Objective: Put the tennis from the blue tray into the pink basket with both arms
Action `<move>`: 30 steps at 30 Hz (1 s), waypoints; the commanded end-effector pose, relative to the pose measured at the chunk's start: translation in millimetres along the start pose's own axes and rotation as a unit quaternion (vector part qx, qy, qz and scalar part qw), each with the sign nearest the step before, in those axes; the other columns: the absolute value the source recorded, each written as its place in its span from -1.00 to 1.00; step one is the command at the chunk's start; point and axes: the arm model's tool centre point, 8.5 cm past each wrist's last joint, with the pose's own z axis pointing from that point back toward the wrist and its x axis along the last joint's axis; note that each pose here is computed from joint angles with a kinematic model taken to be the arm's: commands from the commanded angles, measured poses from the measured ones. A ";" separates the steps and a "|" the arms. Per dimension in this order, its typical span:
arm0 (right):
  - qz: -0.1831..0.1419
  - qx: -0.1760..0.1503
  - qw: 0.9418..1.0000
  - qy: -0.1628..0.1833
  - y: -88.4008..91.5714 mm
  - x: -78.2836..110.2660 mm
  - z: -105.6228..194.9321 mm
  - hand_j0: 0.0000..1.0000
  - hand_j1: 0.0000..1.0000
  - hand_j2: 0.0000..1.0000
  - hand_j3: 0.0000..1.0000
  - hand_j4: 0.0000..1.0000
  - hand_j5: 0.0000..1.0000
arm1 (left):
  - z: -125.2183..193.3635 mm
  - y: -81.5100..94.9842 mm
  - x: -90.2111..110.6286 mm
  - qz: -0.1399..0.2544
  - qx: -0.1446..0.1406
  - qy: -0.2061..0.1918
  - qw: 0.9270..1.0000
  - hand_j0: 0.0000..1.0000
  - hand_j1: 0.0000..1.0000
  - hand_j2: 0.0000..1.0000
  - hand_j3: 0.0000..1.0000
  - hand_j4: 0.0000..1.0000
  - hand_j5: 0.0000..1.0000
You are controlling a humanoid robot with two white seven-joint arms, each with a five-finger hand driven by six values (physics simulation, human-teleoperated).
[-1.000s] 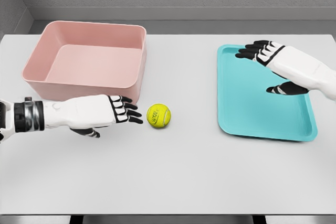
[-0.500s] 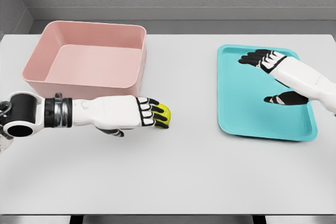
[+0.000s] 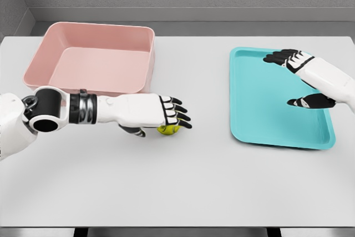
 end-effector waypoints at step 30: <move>-0.006 -0.005 1.000 0.009 -1.5 -5.5 4.0 1.00 1.00 1.00 1.00 1.00 1.00 | -36.9 -8.7 -30.0 0.033 -0.022 0.009 0.999 1.00 1.00 1.00 1.00 1.00 1.00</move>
